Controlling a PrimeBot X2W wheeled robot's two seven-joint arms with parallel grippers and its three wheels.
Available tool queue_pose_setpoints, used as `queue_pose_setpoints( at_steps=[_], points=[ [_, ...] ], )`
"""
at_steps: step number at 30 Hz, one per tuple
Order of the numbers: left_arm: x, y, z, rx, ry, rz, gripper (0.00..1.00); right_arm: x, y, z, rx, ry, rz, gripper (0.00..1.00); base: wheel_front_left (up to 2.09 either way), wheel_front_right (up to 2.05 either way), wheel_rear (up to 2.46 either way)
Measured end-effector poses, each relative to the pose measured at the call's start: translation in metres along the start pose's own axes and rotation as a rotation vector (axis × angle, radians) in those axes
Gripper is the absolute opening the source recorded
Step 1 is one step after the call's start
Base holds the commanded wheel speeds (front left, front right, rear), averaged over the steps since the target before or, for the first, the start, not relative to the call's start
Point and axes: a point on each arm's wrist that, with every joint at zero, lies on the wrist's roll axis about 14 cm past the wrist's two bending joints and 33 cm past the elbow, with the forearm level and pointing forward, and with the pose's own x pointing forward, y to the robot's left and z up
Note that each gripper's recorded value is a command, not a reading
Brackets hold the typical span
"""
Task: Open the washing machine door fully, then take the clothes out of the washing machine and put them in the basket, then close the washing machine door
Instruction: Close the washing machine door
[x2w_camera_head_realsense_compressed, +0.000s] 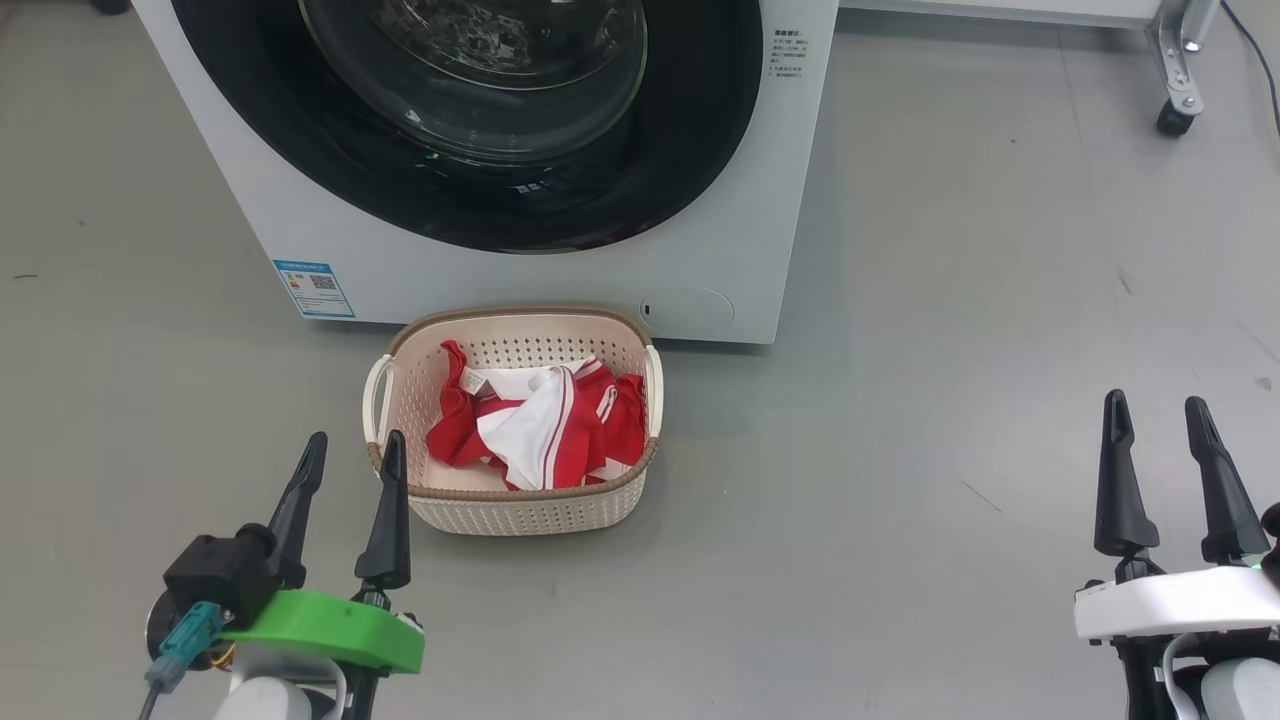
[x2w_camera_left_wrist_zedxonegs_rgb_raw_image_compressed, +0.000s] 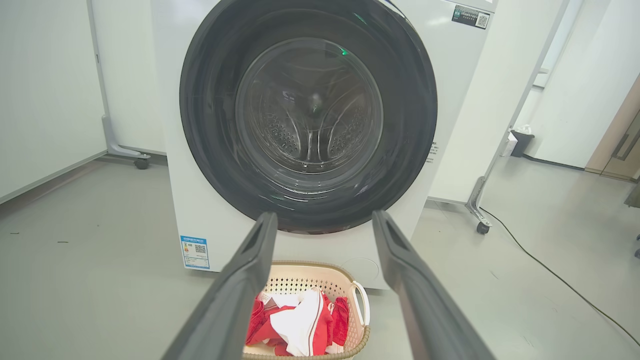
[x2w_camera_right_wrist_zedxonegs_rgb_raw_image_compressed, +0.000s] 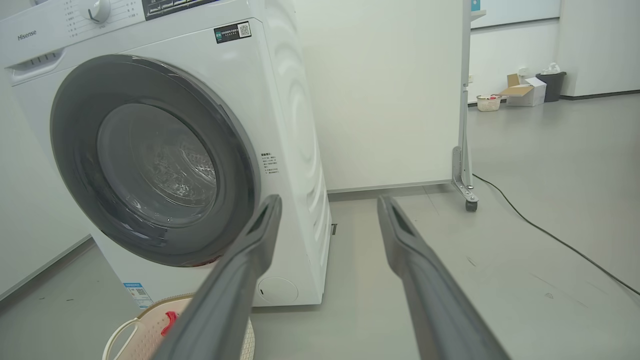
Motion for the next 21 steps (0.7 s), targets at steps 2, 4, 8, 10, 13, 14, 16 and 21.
queue_pose_setpoints(
  at_steps=[2,4,8,10,13,14,16,21],
  points=[
    [0.0,-0.0002,-0.0005,0.0,0.001,-0.001,1.0,-0.001,-0.0009,-0.0007,0.002,0.002,-0.003,1.0,0.0,0.0,0.0],
    [0.0,-0.0004,-0.0006,0.002,0.002,-0.002,1.0,-0.0027,-0.0011,-0.0022,0.005,0.006,-0.003,1.0,0.0,0.0,0.0],
    [0.0,-0.0006,-0.0007,0.007,0.003,-0.003,1.0,-0.0031,-0.0005,-0.0023,0.006,0.004,-0.001,1.0,0.0,0.0,0.0],
    [-0.0001,-0.0006,-0.0005,0.007,0.002,-0.003,1.0,-0.0031,-0.0006,-0.0018,0.007,0.002,-0.002,1.0,0.0,0.0,0.0],
    [-0.0003,-0.0004,-0.0002,0.007,0.001,-0.002,1.0,-0.0031,-0.0001,-0.0012,0.006,-0.002,0.0,1.0,0.0,0.0,0.0],
    [-0.0003,-0.0003,0.0,0.007,0.001,-0.002,1.0,-0.0031,0.0002,-0.0011,0.008,-0.003,0.001,1.0,0.0,0.0,0.0],
    [-0.0005,-0.0004,0.0004,0.009,0.0,-0.002,1.0,-0.0031,0.0005,-0.0006,0.011,-0.005,0.003,1.0,0.0,0.0,0.0],
    [-0.001,-0.0005,0.0011,0.011,-0.002,-0.003,1.0,-0.0032,0.0007,-0.0001,0.009,-0.008,0.006,1.0,0.0,0.0,0.0]
  ],
)
